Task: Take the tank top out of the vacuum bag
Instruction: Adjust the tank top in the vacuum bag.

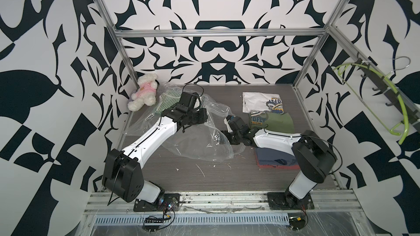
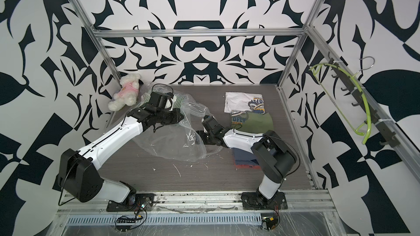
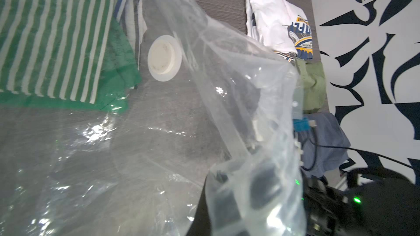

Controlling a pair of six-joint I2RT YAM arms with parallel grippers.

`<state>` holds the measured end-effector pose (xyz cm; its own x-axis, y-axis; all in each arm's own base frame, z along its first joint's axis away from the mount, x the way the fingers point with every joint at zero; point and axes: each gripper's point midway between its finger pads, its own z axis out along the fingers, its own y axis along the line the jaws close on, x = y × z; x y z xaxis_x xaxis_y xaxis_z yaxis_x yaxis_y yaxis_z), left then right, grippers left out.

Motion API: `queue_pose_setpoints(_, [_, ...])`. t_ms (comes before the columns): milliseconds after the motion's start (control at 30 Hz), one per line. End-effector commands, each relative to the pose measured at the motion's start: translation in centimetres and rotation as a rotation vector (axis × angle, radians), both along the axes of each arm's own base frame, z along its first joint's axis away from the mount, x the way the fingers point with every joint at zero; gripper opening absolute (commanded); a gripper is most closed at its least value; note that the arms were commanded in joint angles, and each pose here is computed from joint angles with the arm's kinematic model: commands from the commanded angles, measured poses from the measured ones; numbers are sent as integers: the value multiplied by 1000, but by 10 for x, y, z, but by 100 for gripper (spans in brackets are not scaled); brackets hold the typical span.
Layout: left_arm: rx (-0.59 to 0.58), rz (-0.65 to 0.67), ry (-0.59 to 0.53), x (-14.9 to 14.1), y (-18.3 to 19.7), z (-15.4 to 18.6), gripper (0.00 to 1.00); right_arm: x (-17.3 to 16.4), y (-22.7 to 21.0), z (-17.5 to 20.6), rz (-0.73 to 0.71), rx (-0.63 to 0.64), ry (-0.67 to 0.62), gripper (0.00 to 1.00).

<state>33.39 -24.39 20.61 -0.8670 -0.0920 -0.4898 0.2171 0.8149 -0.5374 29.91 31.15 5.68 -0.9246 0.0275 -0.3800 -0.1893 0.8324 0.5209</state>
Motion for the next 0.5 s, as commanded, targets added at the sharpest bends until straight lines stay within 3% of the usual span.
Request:
queue_pose_setpoints(0, [-84,-26,-3,-3,-12,23,0,24,20,17,-15,44,-75,70])
queue_pose_setpoints(267, [-93,-20,18,0,-17,18,0,51,41,5,13,13,-105,72])
queue_pose_setpoints(467, [-88,0,21,8,-19,15,0,14,59,1,61,27,-66,72])
